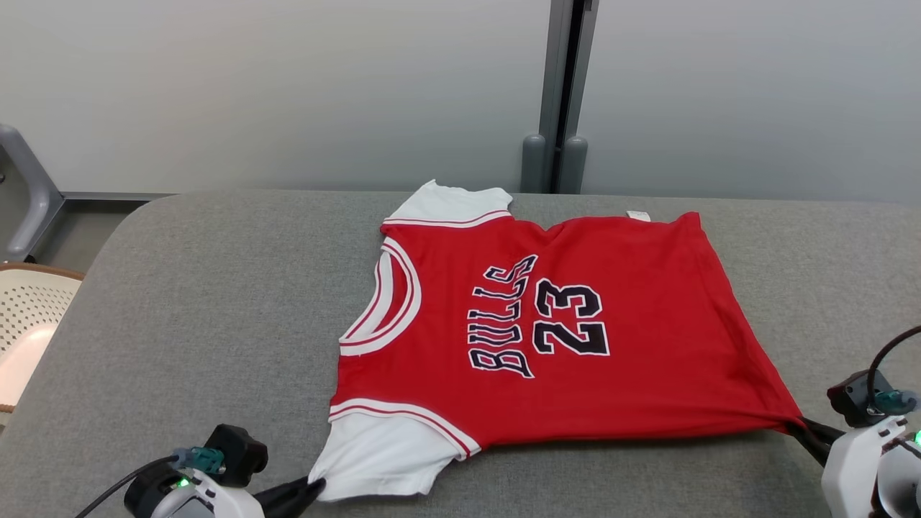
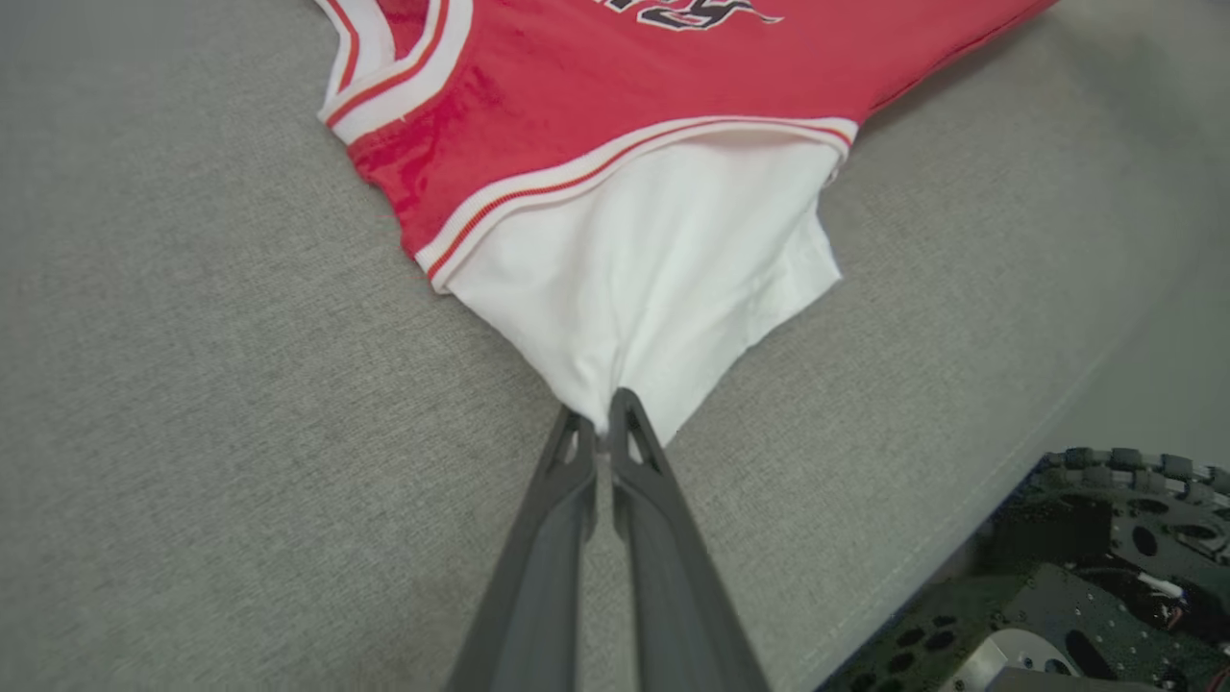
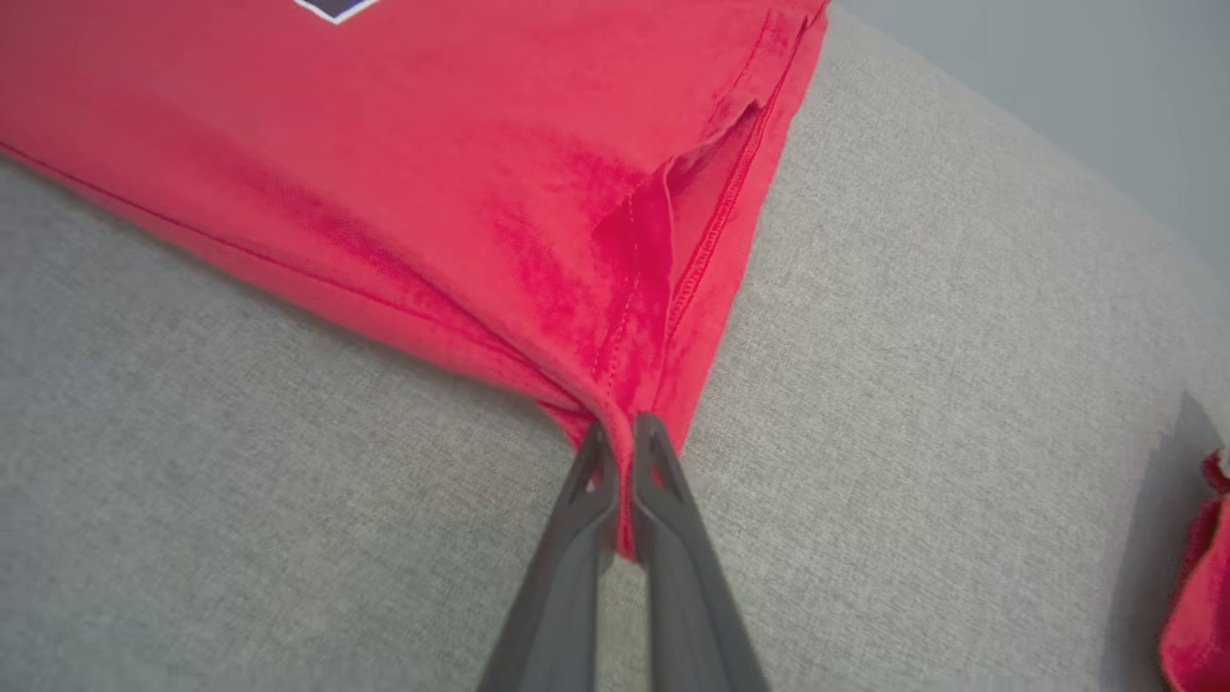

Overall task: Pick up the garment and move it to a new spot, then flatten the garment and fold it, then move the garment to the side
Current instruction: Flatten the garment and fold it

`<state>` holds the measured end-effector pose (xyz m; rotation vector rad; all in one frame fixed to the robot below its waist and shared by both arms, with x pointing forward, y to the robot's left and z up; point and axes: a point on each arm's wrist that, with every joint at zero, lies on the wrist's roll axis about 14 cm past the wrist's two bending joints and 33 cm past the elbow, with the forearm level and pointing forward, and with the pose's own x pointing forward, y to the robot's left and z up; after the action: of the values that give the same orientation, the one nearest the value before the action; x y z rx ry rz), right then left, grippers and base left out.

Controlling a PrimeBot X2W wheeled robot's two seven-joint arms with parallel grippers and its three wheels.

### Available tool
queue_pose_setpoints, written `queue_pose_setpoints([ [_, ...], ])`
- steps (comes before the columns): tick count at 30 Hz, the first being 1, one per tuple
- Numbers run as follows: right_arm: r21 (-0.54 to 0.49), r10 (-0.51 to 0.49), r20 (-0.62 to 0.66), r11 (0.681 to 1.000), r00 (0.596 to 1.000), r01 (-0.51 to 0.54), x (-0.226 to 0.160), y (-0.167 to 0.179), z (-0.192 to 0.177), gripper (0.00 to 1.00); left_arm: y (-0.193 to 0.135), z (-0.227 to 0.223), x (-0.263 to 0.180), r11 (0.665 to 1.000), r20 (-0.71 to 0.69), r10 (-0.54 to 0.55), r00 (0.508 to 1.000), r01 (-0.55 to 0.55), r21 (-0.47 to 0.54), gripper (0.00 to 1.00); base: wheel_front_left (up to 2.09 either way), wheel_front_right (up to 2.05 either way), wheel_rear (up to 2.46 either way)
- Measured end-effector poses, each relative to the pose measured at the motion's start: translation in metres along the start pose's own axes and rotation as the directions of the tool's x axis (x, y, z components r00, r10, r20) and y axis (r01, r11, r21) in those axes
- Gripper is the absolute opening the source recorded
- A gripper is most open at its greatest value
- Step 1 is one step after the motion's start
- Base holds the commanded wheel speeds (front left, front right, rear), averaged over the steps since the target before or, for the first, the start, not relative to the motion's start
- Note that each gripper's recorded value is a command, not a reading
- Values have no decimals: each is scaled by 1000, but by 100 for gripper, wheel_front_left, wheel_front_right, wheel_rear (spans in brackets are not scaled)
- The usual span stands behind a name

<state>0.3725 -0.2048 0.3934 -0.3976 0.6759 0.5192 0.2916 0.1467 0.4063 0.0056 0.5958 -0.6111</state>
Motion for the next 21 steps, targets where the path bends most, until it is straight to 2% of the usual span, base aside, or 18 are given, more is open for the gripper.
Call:
queue_pose_setpoints([
  [4,-12,36,-34,999,999,-37,-13,2,-7,0,-10,-4,-10,999,-41,-42,998,41,-29,0,0,0,0],
  [6,-64,40,-62,997,997,-44,-18,-1,-12,0,-11,-6,-14,998,-67,-53,996,52,-22,0,0,0,0],
  [13,-67,94,-120,992,988,-103,-34,7,-20,0,-38,-21,-26,989,-175,-147,973,141,-49,0,0,0,0],
  [21,-88,74,-92,993,993,-82,-41,-8,0,0,-33,0,-21,990,-129,-138,982,135,-30,0,0,0,0],
])
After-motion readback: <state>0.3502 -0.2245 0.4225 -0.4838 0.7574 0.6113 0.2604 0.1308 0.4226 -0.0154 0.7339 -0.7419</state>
